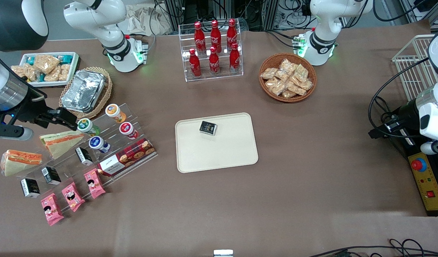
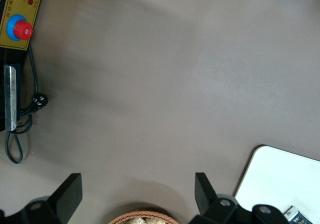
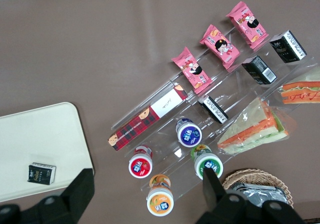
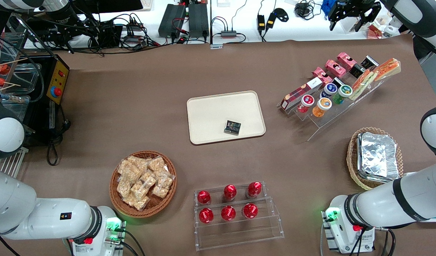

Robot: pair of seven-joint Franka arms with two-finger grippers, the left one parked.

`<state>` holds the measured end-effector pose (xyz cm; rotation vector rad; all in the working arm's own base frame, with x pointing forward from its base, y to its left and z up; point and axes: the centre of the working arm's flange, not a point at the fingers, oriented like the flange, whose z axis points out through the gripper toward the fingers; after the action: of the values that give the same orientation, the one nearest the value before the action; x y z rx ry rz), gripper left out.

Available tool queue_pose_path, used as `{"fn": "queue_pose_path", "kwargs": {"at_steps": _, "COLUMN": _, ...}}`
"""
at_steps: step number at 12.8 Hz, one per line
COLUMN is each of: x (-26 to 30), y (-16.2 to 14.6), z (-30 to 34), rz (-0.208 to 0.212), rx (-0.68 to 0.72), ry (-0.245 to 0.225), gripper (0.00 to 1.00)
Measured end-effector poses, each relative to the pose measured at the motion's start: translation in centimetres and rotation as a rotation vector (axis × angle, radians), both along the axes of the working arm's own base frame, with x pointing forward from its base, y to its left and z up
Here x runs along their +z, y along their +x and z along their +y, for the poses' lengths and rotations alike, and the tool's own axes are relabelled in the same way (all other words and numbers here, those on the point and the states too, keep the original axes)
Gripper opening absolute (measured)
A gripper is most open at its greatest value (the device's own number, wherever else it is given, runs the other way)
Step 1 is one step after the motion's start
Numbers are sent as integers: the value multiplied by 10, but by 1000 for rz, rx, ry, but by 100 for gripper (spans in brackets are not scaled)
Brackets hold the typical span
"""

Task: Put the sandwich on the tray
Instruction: 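Move the right gripper toward the wrapped sandwiches on the acrylic rack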

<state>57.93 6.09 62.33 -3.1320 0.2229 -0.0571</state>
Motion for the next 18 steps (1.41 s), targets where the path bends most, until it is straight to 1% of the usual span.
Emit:
{"fn": "queue_pose_path", "kwargs": {"at_steps": 6, "x": 0, "y": 0, "z": -1, "rz": 0, "rx": -1, "ry": 0, "gripper": 97}}
{"fn": "queue_pose_path", "kwargs": {"at_steps": 8, "x": 0, "y": 1, "z": -11, "rz": 0, "rx": 8, "ry": -3, "gripper": 97}}
{"fn": "queue_pose_path", "kwargs": {"at_steps": 13, "x": -1, "y": 3, "z": -64, "rz": 1, "rx": 8, "ry": -13, "gripper": 97}}
{"fn": "queue_pose_path", "kwargs": {"at_steps": 16, "x": -1, "y": 2, "z": -108, "rz": 4, "rx": -14, "ry": -21, "gripper": 97}}
{"fn": "queue_pose_path", "kwargs": {"at_steps": 18, "x": -5, "y": 0, "z": -139, "rz": 13, "rx": -22, "ry": -26, "gripper": 97}}
